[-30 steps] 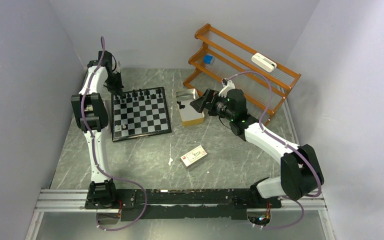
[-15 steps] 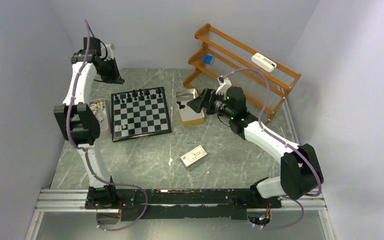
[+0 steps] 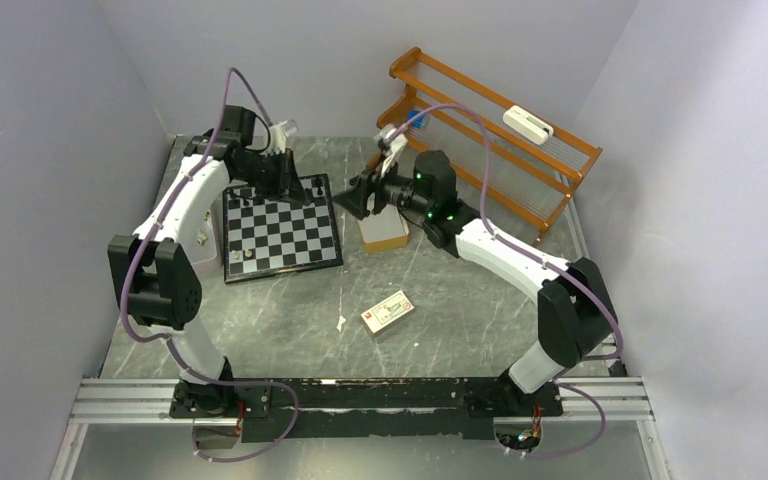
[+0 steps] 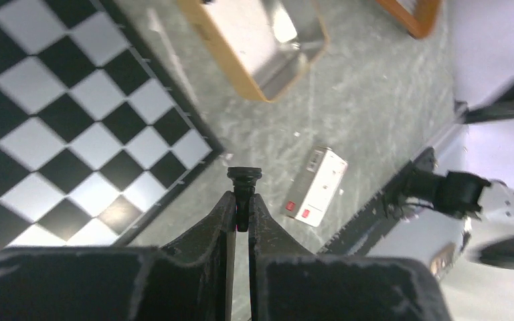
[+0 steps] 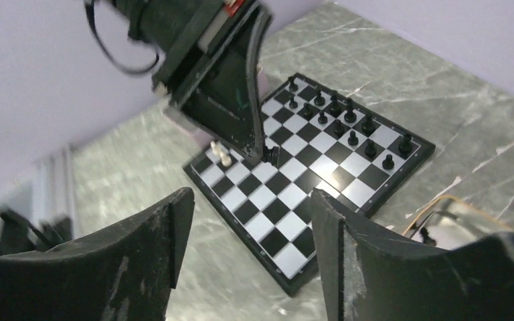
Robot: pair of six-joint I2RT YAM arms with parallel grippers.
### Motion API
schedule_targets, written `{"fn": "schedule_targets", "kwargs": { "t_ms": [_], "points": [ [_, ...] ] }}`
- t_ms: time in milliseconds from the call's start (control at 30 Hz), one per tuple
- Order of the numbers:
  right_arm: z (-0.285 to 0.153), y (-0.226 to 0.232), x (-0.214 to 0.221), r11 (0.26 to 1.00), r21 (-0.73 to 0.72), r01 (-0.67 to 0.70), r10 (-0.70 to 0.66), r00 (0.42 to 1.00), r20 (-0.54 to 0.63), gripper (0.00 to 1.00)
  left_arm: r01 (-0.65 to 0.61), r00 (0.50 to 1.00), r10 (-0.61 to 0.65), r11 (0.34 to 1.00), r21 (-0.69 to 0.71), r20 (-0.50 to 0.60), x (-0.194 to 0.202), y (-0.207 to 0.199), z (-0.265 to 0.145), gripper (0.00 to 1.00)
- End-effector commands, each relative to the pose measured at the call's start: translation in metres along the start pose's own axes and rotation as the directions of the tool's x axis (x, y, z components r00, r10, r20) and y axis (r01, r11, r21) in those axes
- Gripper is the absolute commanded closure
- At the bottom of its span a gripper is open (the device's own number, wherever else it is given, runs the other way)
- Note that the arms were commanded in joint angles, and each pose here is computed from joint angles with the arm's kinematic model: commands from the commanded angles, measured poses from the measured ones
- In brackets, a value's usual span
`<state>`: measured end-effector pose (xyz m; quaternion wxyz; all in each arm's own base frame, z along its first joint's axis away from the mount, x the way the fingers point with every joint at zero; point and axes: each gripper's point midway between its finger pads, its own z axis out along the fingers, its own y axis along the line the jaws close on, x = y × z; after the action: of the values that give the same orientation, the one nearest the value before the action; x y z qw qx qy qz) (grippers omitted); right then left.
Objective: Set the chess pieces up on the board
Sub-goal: Adjust the chess piece.
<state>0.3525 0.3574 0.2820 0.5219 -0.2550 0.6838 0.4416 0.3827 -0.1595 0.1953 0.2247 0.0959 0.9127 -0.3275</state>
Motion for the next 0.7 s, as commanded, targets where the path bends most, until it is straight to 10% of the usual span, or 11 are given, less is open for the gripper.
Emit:
{"fn": "schedule_targets", "kwargs": {
  "t_ms": [0, 167, 667],
  "points": [
    [-0.003, 0.022, 0.023, 0.833, -0.190, 0.519, -0.515, 0.854, 0.074, 0.26, -0.098, 0.995, 0.092, 0.980, 0.173, 0.040, 0.004, -0.052, -0.013, 0.90],
    [-0.009, 0.028, 0.052, 0.555, -0.203, 0.807, -0.801, 0.584, 0.133, 0.07, -0.105, 0.994, 0.104, 0.967, 0.231, 0.016, 0.022, -0.065, -0.006, 0.89],
    [0.021, 0.026, 0.068, 0.345, -0.188, 0.920, -0.923, 0.369, 0.111, 0.17, -0.112, 0.991, 0.128, 0.955, 0.276, -0.042, 0.042, -0.075, 0.003, 0.89]
  ]
}}
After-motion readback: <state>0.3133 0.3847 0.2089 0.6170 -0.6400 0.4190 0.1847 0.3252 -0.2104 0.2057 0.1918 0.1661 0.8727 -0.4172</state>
